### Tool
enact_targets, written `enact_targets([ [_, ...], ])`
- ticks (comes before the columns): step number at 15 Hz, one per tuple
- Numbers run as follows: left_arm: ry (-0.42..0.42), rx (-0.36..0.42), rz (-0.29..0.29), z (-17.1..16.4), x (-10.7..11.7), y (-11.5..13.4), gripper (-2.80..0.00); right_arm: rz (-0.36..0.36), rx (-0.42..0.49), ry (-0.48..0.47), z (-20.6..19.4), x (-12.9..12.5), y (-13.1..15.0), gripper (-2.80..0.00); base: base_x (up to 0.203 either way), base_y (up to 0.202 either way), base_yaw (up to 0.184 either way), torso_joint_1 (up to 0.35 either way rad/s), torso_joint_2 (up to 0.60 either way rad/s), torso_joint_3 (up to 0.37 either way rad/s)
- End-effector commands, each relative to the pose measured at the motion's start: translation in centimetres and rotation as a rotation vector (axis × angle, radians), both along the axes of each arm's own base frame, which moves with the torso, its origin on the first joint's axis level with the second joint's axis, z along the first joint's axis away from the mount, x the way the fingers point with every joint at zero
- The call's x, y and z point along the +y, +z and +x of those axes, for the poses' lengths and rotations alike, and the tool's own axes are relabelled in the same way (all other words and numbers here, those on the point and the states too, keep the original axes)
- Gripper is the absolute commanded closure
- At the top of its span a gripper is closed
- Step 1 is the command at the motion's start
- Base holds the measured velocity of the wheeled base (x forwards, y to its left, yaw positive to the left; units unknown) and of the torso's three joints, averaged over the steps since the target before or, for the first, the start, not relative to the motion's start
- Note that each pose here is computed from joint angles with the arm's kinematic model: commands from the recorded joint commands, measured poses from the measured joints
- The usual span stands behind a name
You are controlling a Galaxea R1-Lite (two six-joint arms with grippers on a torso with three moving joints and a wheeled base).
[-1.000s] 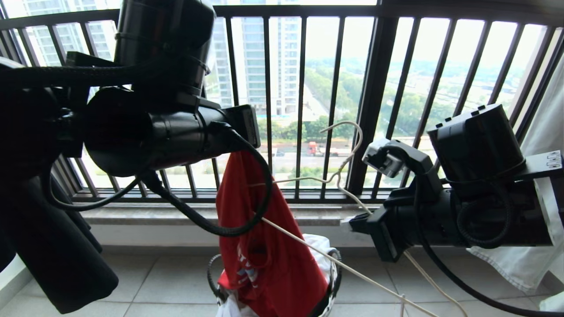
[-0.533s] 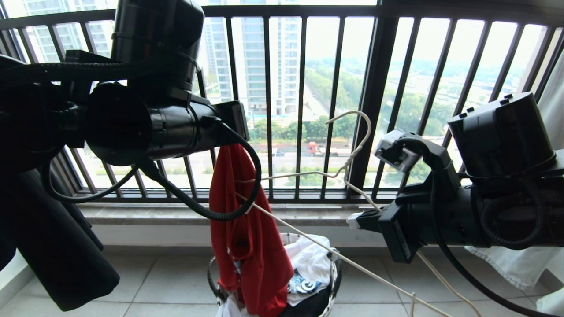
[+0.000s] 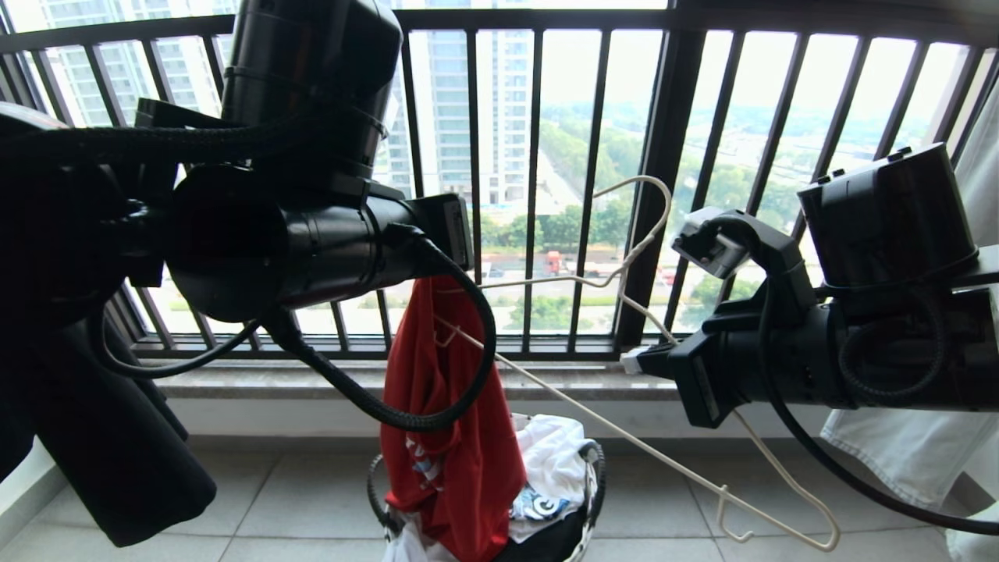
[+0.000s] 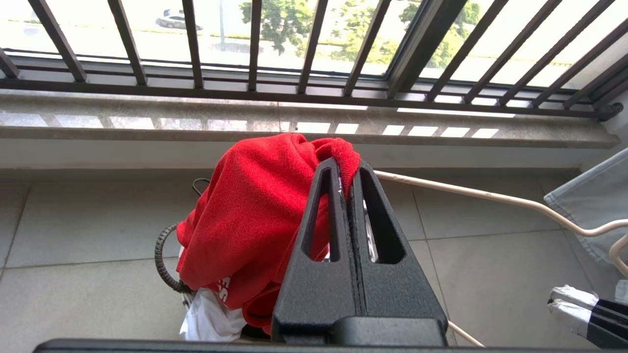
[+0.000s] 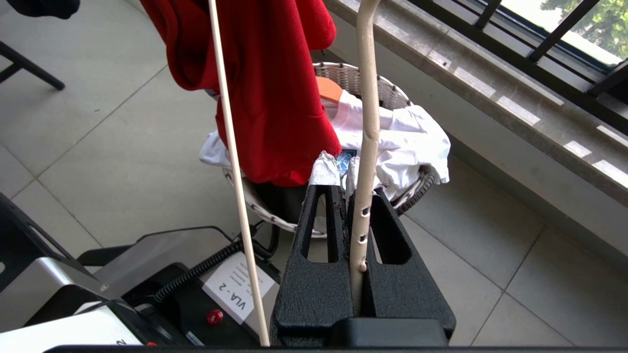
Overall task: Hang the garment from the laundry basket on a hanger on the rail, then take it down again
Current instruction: Hang the clothes on the clothes rack
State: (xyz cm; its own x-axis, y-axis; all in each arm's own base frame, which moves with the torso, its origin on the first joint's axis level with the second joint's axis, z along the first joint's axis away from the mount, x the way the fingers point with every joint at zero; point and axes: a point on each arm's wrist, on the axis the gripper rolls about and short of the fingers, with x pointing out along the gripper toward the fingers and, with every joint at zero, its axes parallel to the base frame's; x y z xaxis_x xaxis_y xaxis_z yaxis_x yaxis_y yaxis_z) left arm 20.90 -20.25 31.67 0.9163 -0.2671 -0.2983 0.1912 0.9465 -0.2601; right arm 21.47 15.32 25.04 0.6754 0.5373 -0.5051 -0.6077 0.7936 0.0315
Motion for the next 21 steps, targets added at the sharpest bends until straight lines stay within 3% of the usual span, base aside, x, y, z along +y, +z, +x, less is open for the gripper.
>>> enact_targets([
  [1, -0.026, 0.012, -0.007, -0.6, -0.8, -0.3, 0.0, -0.009, 0.012, -0.009, 0.7, 0.3, -0.6, 0.0, 0.0, 0.0, 0.0, 0.0, 0.0, 0.0],
  [8, -0.099, 0.047, -0.064, -2.4, -2.8, -0.6, 0.0, -0.007, 0.011, -0.032, 2.0, 1.2, -1.6, 0.0, 0.0, 0.0, 0.0, 0.0, 0.0, 0.0],
  [13, -0.098, 0.055, -0.123, -2.7, -3.2, -0.2, 0.0, -0.015, 0.026, -0.006, 1.8, 2.0, -2.0, 0.0, 0.0, 0.0, 0.0, 0.0, 0.0, 0.0],
  [19, 0.107, -0.012, -0.093, 0.4, -0.8, 0.5, 0.0, -0.029, 0.022, -0.014, 1.0, 1.4, -1.9, 0.0, 0.0, 0.0, 0.0, 0.0, 0.0, 0.0],
  [21, 0.13, -0.021, -0.097, 0.8, -0.3, 0.7, 0.0, -0.028, 0.018, -0.017, 0.9, 1.2, -1.8, 0.0, 0.0, 0.0, 0.0, 0.0, 0.0, 0.0],
])
